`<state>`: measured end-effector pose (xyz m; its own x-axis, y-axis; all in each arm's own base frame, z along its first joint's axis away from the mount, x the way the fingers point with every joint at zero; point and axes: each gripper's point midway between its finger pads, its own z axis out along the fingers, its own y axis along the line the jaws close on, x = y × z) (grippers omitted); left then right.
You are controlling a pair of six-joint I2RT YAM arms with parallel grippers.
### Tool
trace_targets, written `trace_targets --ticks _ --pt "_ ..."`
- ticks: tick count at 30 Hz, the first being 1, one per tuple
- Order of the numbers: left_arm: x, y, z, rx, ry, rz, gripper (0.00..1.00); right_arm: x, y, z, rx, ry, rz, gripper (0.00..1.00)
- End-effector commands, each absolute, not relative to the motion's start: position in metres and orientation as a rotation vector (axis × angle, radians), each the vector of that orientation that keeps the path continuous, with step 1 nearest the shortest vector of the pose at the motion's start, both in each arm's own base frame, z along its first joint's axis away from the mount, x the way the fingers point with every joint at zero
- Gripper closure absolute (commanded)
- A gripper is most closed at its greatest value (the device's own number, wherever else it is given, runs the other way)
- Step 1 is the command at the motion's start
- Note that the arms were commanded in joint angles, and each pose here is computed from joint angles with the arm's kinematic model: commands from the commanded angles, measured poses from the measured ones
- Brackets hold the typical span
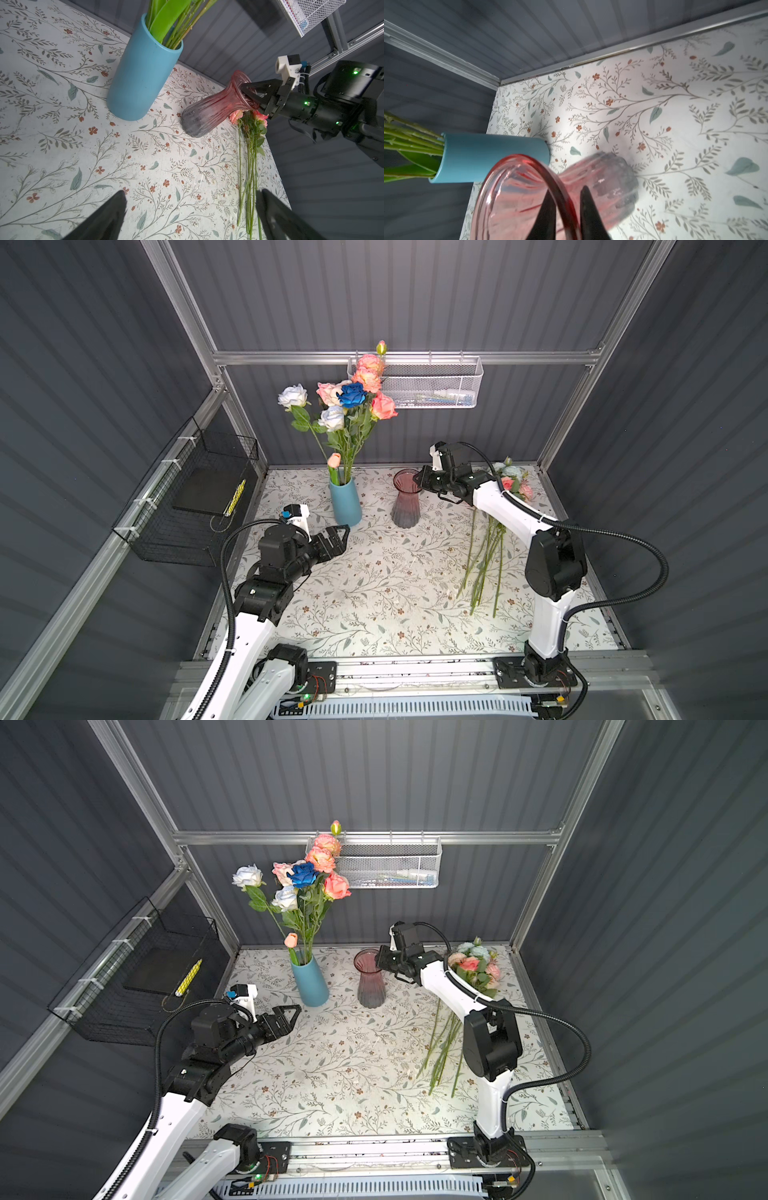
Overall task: Arrange the flowers into the vase
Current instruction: 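Release the teal vase with the left gripper while the right gripper reaches the glass vase, then grasp the pink glass vase rim with the right gripper and set it upright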
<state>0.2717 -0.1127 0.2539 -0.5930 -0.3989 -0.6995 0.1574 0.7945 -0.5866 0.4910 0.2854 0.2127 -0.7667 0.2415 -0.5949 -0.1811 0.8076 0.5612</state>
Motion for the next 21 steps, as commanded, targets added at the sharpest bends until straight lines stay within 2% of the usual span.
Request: trace_targets --ticks 1,6,12,16,21 --pt "0.268 -0.113 0.246 -0.165 2.098 -0.768 0.0 0.477 0.294 0.219 0.017 2.317 0.879 1.0" --pt "0.269 -0.114 0.24 -0.167 2.121 -0.771 0.0 0.45 0.293 0.246 -0.032 2.278 0.93 1.0" --pt "0.269 -0.115 0.242 -0.176 2.112 -0.785 0.0 0.395 0.3 0.283 -0.143 2.301 1.02 1.0" --pt "0.27 -0.12 0.242 -0.164 2.11 -0.819 0.0 0.36 0.302 0.284 -0.213 2.364 0.977 1.0" --pt "0.271 -0.123 0.24 -0.16 2.112 -0.84 0.0 0.34 0.295 0.271 -0.234 2.442 0.868 1.0"
